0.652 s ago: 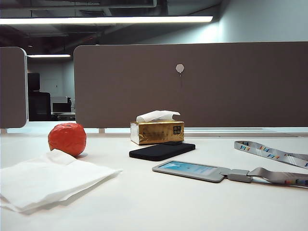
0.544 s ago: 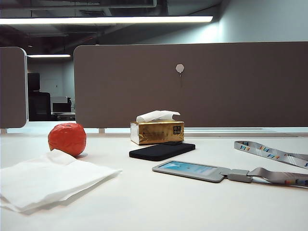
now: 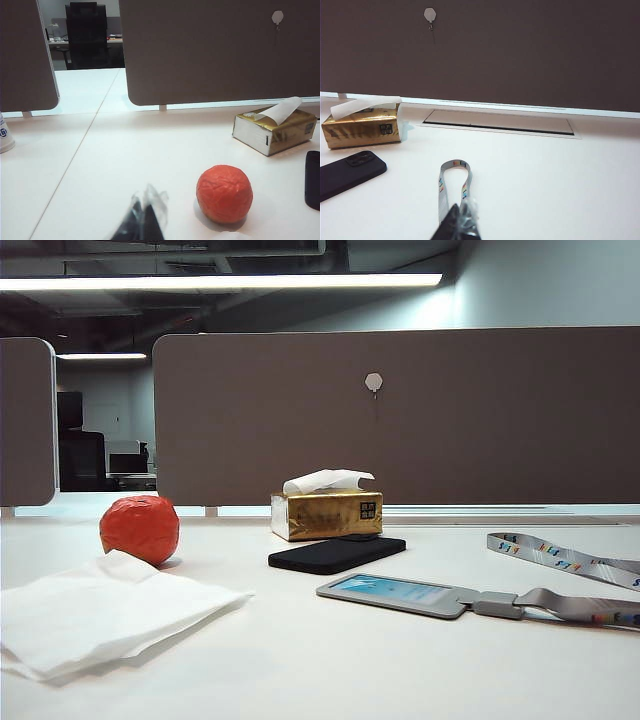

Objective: Pull out a tissue from the tissue box and use it to cover the ID card on the tabletop.

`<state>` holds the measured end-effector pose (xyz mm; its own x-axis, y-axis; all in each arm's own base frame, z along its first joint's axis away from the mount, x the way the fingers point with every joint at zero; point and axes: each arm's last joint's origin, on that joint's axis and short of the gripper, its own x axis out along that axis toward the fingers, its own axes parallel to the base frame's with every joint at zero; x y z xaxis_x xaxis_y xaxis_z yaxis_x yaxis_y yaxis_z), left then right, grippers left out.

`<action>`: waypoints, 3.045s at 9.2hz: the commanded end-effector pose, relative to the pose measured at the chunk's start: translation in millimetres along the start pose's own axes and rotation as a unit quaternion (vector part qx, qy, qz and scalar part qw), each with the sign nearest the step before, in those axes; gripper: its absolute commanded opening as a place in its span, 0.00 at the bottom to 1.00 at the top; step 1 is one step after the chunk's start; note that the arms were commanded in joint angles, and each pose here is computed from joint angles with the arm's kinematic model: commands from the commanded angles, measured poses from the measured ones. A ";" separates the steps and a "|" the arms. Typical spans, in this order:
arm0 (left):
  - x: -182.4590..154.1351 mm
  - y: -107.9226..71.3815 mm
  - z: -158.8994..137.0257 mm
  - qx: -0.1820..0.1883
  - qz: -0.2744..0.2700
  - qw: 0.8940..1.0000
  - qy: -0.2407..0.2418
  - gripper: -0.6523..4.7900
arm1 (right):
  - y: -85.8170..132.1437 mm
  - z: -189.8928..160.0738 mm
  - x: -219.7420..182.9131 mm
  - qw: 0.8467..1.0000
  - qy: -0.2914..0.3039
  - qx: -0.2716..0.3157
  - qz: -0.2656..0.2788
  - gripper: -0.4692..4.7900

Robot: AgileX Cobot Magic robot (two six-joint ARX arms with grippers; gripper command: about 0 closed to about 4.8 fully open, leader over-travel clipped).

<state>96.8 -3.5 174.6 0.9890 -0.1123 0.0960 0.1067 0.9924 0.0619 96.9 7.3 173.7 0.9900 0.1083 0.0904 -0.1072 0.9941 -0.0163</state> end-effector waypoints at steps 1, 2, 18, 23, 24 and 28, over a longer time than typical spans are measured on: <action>-0.5 -4.6 3.2 -0.002 -0.081 0.997 -0.014 0.11 | -0.2 13.2 -1.0 0.998 -0.068 -0.001 -0.002 0.08; -0.8 -6.0 3.9 -0.001 -0.105 0.994 -0.018 0.11 | -0.2 16.6 -1.5 0.997 -0.079 -0.002 -0.003 0.08; -2.5 -10.8 7.3 -0.037 -0.195 0.980 -0.030 0.11 | 9.4 205.4 171.0 0.963 -0.073 -0.091 0.244 0.08; -2.5 -10.9 7.3 -0.036 -0.196 0.980 -0.030 0.11 | 75.8 79.5 302.7 0.918 -0.115 -0.213 0.315 0.08; -2.5 -10.9 7.3 -0.036 -0.196 0.980 -0.030 0.11 | 77.3 70.6 305.6 0.918 -0.104 -0.210 0.320 0.08; -2.5 -10.9 7.2 -0.037 -0.196 0.980 -0.030 0.11 | 80.5 17.9 327.4 0.931 -0.031 -0.201 0.303 0.13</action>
<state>93.0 -14.2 178.5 0.8684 -0.4798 0.1249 0.4803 0.8767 0.0285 408.9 121.8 216.9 0.7493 0.6621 -0.0107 -0.5947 0.6658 -0.4506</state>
